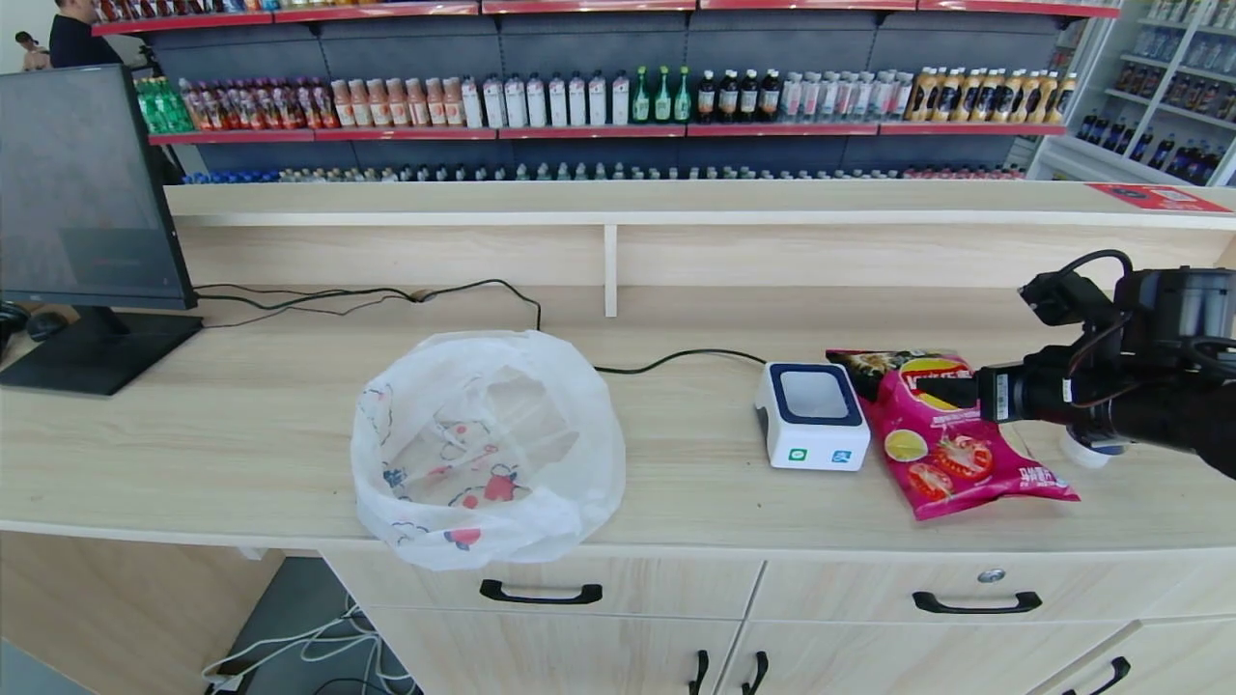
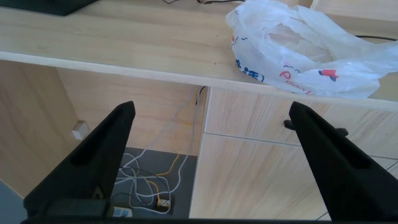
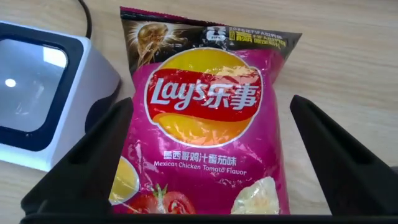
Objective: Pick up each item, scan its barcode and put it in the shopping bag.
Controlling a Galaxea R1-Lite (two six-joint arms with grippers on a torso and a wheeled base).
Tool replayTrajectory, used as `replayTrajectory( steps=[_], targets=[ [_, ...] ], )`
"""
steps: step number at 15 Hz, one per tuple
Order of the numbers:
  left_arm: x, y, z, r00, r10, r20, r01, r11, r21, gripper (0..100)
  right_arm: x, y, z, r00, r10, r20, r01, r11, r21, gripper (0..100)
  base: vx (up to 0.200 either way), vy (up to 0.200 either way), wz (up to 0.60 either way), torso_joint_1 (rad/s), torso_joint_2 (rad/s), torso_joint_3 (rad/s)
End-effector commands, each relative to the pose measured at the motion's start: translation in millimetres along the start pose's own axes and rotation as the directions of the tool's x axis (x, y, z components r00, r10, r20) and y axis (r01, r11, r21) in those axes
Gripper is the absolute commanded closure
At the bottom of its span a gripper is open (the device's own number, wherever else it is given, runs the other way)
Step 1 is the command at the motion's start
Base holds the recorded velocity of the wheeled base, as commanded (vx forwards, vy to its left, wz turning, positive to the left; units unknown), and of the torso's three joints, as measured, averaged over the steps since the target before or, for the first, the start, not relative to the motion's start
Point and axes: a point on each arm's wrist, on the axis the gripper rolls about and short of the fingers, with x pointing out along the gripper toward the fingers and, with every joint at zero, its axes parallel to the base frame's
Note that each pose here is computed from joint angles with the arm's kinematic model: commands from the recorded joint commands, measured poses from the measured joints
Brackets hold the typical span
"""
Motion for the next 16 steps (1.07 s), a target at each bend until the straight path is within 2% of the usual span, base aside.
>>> replayTrajectory(
  steps=[1, 11, 16],
  targets=[
    [0.0, 0.0, -0.1, 1.000, 0.001, -0.001, -0.001, 1.000, 0.000, 0, 13.7, -2.7, -0.2, 1.000, -0.008, -0.007, 0.008, 1.000, 0.014, 0, 0.000, 0.000, 0.00, 0.000, 0.00, 0.000],
    [0.0, 0.0, -0.1, 1.000, 0.001, -0.001, -0.001, 1.000, 0.000, 0, 39.5, 16.4, -7.8, 0.999, 0.024, -0.044, -0.024, 1.000, 0.017, 0, 0.000, 0.000, 0.00, 0.000, 0.00, 0.000],
    [0.0, 0.0, -0.1, 1.000, 0.001, -0.001, -0.001, 1.000, -0.002, 0, 55.2, 19.1, -15.8, 0.997, 0.021, -0.074, -0.020, 1.000, 0.023, 0, 0.000, 0.000, 0.00, 0.000, 0.00, 0.000]
  ],
)
